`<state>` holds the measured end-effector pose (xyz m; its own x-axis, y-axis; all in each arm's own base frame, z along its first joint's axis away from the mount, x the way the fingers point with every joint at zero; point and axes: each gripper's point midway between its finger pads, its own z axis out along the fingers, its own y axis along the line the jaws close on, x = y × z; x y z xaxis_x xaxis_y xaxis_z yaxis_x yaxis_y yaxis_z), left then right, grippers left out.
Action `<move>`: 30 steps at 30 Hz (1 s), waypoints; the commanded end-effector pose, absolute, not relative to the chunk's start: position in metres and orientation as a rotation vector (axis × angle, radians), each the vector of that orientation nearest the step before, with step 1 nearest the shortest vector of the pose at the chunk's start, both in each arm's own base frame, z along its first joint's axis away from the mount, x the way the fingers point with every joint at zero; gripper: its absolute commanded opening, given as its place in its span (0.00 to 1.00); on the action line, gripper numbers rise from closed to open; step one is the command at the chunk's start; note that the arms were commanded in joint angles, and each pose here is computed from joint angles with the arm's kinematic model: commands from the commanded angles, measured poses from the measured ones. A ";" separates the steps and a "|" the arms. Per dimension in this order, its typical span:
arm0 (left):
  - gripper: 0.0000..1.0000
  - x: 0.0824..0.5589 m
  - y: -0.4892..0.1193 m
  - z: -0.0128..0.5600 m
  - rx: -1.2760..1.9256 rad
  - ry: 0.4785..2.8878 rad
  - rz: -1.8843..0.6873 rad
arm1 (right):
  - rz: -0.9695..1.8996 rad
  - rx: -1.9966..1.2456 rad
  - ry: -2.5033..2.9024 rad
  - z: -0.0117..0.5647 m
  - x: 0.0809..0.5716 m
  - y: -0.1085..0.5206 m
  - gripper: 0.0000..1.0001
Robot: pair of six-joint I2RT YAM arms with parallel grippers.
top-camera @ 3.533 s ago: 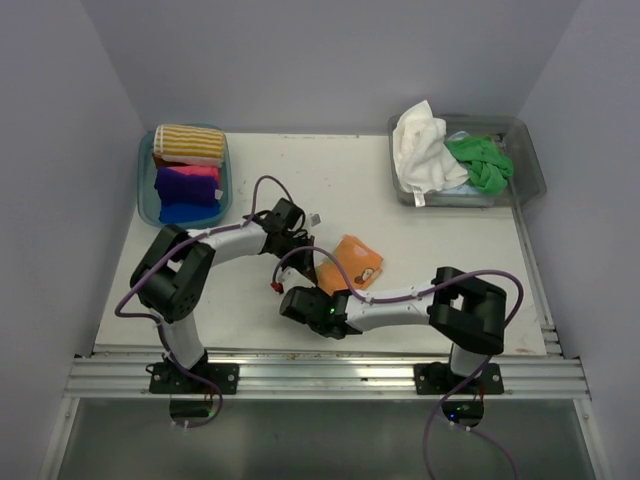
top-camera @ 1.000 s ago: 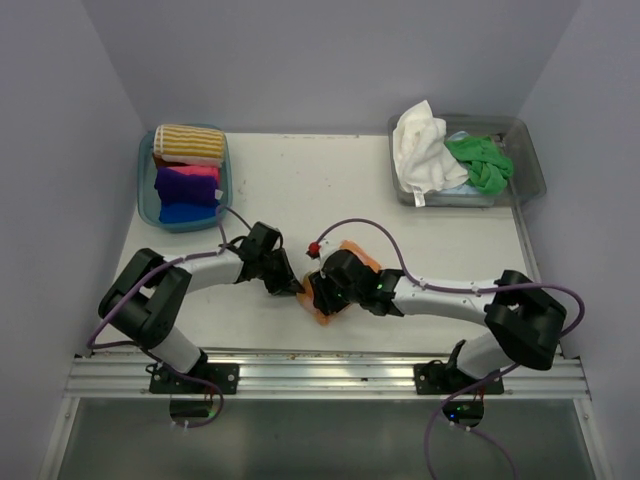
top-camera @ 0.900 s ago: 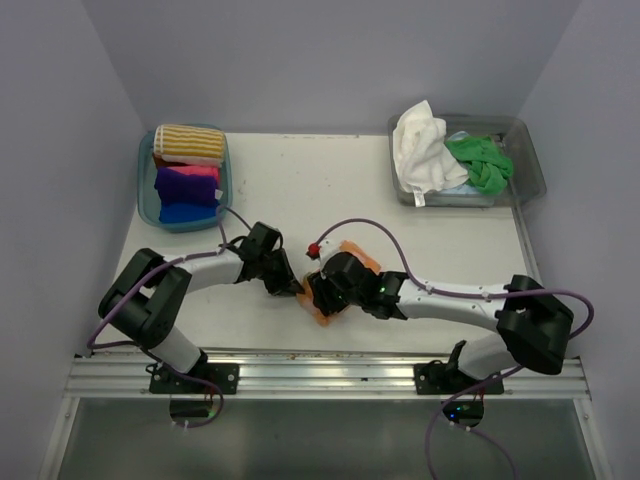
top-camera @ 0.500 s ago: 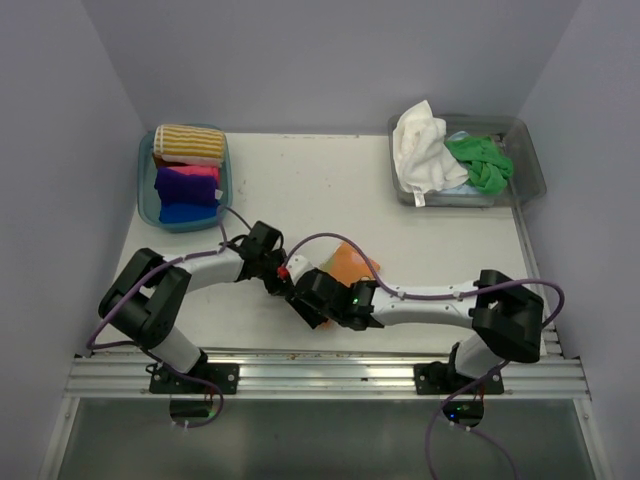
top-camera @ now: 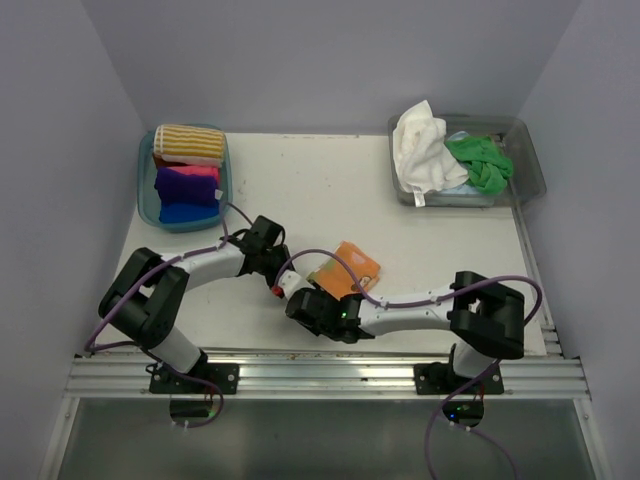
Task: Roll the towels
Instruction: Roll the towel
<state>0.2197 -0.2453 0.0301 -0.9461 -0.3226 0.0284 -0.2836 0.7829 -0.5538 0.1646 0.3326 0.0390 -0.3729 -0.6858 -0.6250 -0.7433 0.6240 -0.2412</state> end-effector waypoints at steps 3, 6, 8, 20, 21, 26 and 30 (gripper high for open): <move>0.00 0.217 -0.253 0.040 -0.495 2.896 -0.982 | -0.037 -1.062 2.072 0.028 0.176 0.324 0.46; 0.00 0.216 -0.252 0.039 -0.507 2.899 -0.989 | -0.072 -1.025 2.055 0.027 0.178 0.320 0.39; 0.00 0.216 -0.251 0.040 -0.507 2.896 -0.993 | -0.083 -0.992 2.047 0.029 0.180 0.318 0.31; 0.03 0.214 -0.249 0.049 -0.447 2.868 -1.015 | 0.170 -0.923 2.113 0.058 0.176 0.329 0.00; 0.05 0.216 -0.249 0.051 -0.442 2.852 -1.034 | 0.252 -0.950 2.146 0.054 0.169 0.333 0.00; 0.23 0.211 -0.245 0.059 -0.421 2.831 -1.081 | 0.500 -0.888 2.244 0.060 0.177 0.332 0.00; 0.35 0.212 -0.242 0.064 -0.409 2.820 -1.095 | 0.620 -0.893 2.315 0.056 0.176 0.334 0.00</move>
<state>0.2110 -0.2401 0.0506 -0.9499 -0.3096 0.0425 -0.2662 0.7307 -0.6287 0.1917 0.3160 0.0478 -0.5731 -0.4768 -0.6665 -0.6764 0.7344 0.0562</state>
